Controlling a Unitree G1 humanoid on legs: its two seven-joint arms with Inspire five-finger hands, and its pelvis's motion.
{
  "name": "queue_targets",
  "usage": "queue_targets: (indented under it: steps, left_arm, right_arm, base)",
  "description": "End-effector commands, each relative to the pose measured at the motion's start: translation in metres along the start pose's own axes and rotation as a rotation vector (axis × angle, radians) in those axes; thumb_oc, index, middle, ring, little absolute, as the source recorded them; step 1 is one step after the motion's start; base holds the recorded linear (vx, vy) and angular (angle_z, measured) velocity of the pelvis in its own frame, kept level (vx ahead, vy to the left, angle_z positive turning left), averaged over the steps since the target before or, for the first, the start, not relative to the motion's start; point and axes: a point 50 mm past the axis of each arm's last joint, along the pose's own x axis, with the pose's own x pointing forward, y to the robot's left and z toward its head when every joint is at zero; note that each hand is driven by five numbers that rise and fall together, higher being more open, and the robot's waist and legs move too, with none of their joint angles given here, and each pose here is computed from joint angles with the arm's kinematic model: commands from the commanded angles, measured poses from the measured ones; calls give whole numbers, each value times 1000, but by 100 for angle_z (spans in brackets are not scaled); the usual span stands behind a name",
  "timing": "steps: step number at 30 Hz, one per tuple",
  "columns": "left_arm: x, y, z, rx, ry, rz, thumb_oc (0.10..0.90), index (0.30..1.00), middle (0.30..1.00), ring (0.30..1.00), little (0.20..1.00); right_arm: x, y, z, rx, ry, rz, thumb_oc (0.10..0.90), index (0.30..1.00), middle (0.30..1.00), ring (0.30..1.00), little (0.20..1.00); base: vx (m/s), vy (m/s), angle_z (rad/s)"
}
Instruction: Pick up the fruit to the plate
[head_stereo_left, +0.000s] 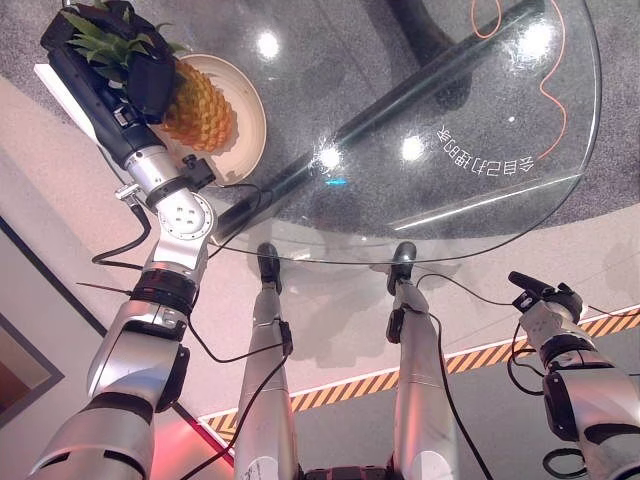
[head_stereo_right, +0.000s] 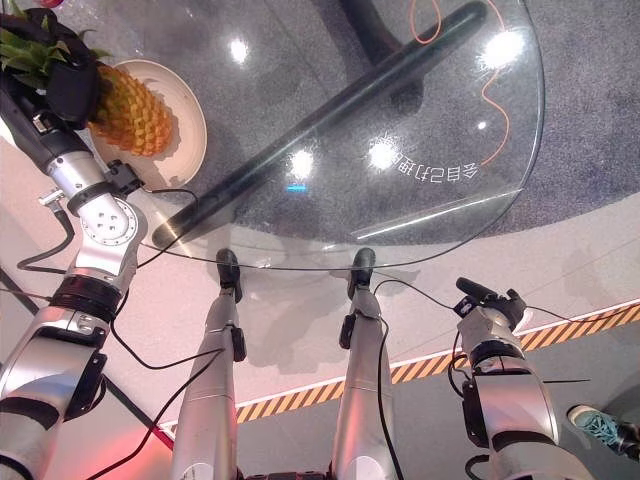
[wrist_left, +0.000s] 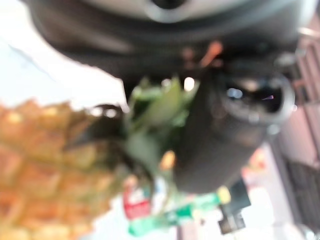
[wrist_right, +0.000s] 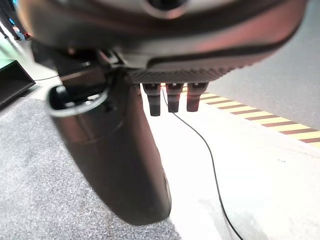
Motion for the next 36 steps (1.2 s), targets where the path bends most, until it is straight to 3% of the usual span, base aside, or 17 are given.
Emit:
queue_targets:
  steps: [1, 2, 5, 6, 9, 25, 36]
  left_arm:
    - [44, -8, 51, -111, -245, 38, 193, 380, 380, 380, 293]
    - [45, -8, 52, -114, -247, 38, 369, 531, 531, 531, 469]
    - [45, -8, 52, -114, -243, 37, 440, 592, 592, 592, 540]
    - [45, -9, 53, -117, -248, 37, 572, 705, 705, 705, 672]
    - [44, -8, 52, -119, -246, 38, 591, 721, 721, 721, 691]
    - [41, -5, 50, -129, -247, 49, 490, 634, 634, 634, 590]
    - [37, -1, 48, -134, -258, 35, 520, 660, 660, 660, 620]
  right_arm:
    - [7, -27, 3, -73, -60, -115, 800, 900, 900, 900, 900]
    - [7, -26, 5, -70, -64, -113, 800, 900, 900, 900, 900]
    - [7, -26, 5, -72, -65, -114, 800, 900, 900, 900, 900]
    - [7, -25, 5, -68, -69, -112, 800, 900, 900, 900, 900]
    - [6, -24, 5, -68, -70, -114, 800, 900, 900, 900, 900]
    - [6, -25, 4, -58, -75, -119, 800, 900, 900, 900, 900]
    - [6, -25, 4, -50, -75, -121, 800, 900, 900, 900, 900]
  base:
    - [0, 0, 0]
    - [0, 0, 0]
    - [0, 0, 0]
    - [0, 0, 0]
    - [0, 0, 0]
    - [-2, 0, 0]
    - [0, 0, 0]
